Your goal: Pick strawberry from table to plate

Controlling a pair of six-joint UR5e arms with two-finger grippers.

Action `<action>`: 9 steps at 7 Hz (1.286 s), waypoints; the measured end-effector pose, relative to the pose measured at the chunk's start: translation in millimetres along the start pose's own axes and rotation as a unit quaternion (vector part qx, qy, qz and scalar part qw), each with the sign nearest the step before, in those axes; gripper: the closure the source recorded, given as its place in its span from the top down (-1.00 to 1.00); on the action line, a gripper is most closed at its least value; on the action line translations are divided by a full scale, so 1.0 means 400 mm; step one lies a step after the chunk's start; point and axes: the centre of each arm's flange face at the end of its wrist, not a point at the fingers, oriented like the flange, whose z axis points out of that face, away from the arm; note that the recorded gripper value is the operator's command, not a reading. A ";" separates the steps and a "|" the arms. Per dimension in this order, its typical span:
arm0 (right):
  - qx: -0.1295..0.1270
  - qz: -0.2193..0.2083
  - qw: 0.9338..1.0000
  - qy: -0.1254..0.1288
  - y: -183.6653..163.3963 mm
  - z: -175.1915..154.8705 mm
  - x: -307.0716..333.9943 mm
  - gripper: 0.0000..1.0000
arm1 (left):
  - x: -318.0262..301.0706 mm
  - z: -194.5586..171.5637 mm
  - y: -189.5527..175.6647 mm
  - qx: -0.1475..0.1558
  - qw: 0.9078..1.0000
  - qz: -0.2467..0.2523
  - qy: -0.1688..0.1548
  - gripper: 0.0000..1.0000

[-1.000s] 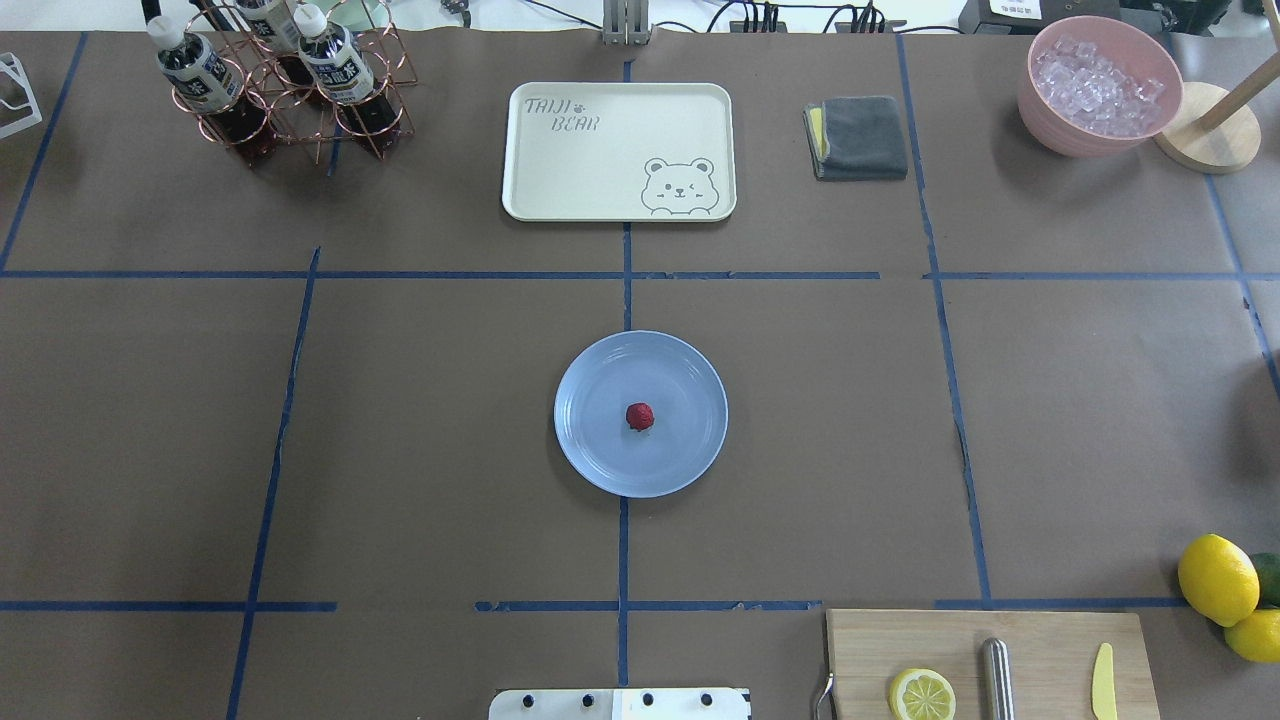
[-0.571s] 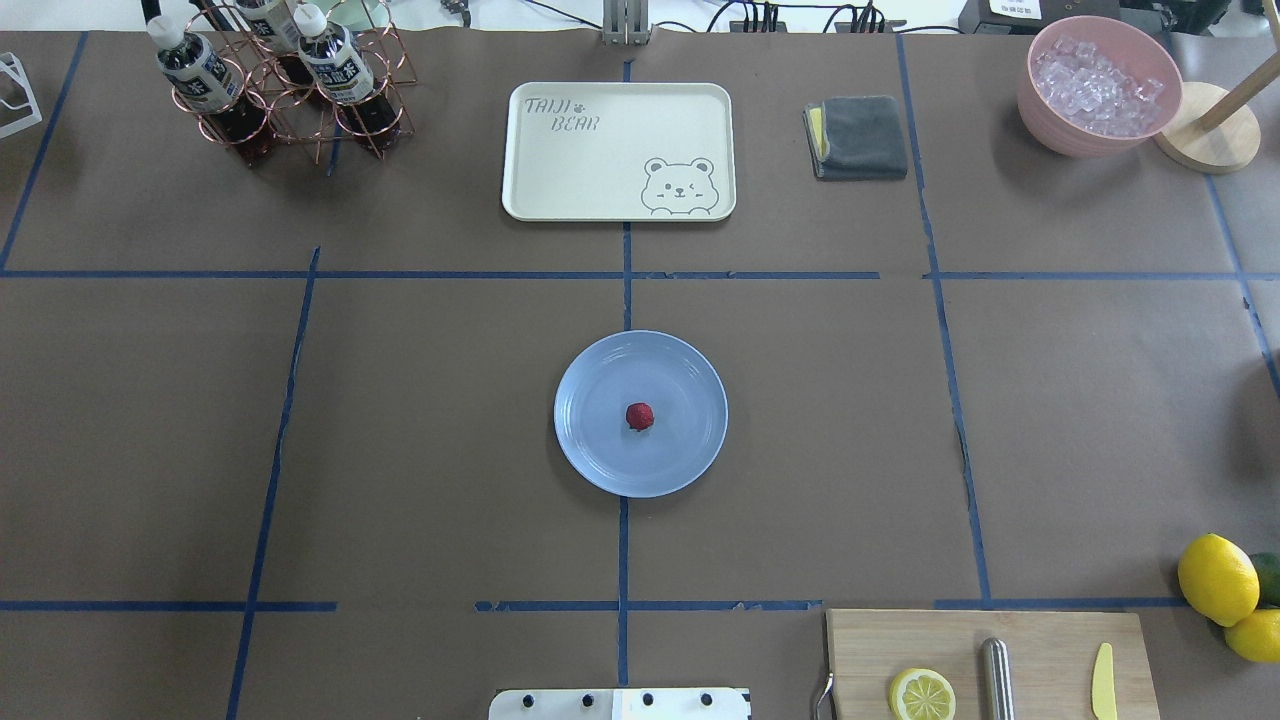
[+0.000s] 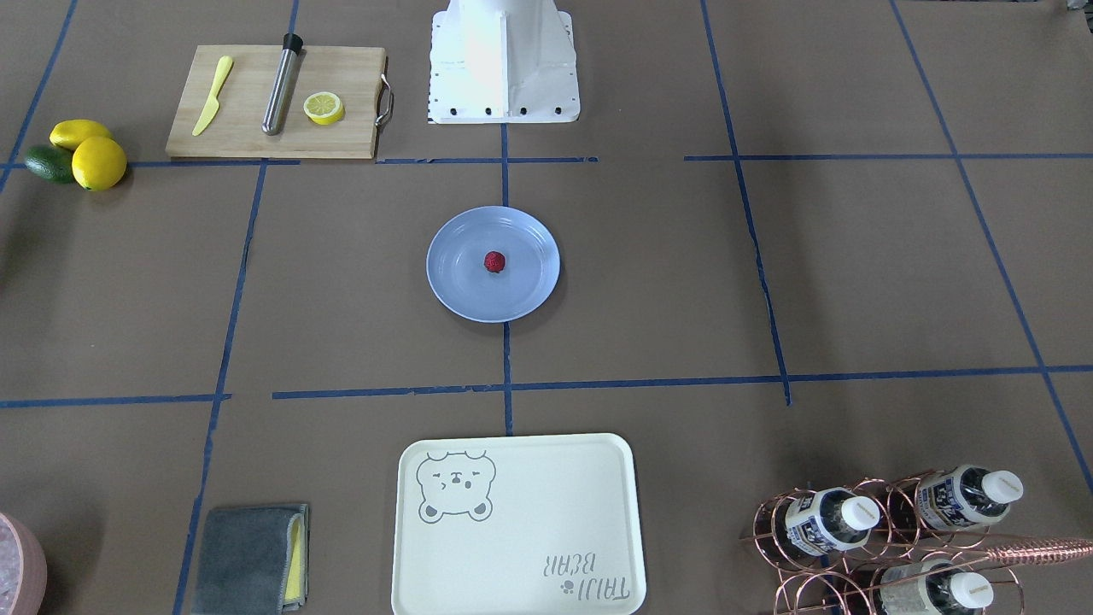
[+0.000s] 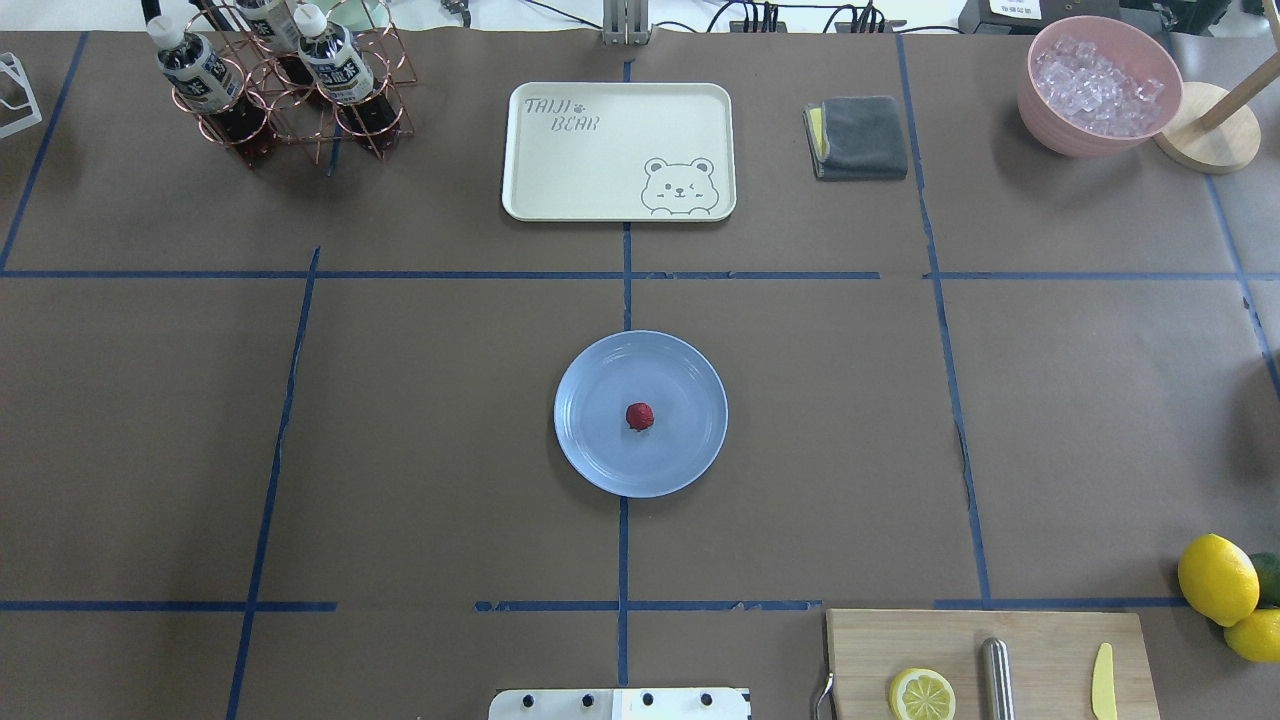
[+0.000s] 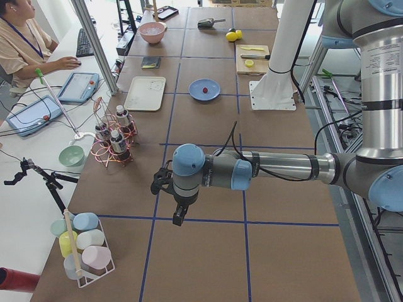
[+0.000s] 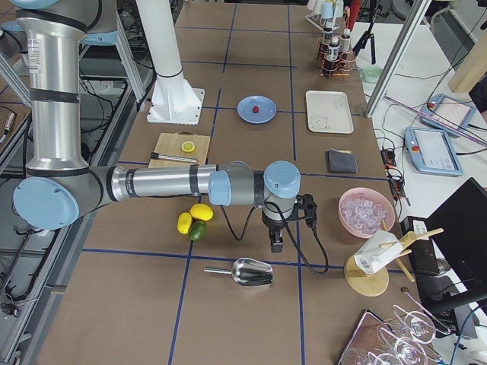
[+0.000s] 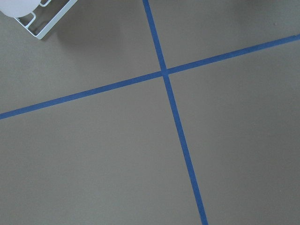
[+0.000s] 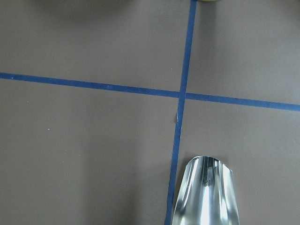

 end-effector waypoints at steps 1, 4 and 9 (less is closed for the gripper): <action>-0.001 0.000 1.000 0.000 0.000 0.002 -0.002 1.00 | -0.001 -0.001 -0.008 0.005 1.000 0.005 -0.001 1.00; -0.002 0.000 1.000 -0.002 -0.002 0.005 -0.006 1.00 | -0.002 0.000 -0.006 0.006 1.000 0.006 -0.003 1.00; -0.007 -0.008 1.000 -0.003 -0.005 0.018 -0.022 1.00 | -0.006 0.006 0.002 0.003 1.000 0.003 -0.003 1.00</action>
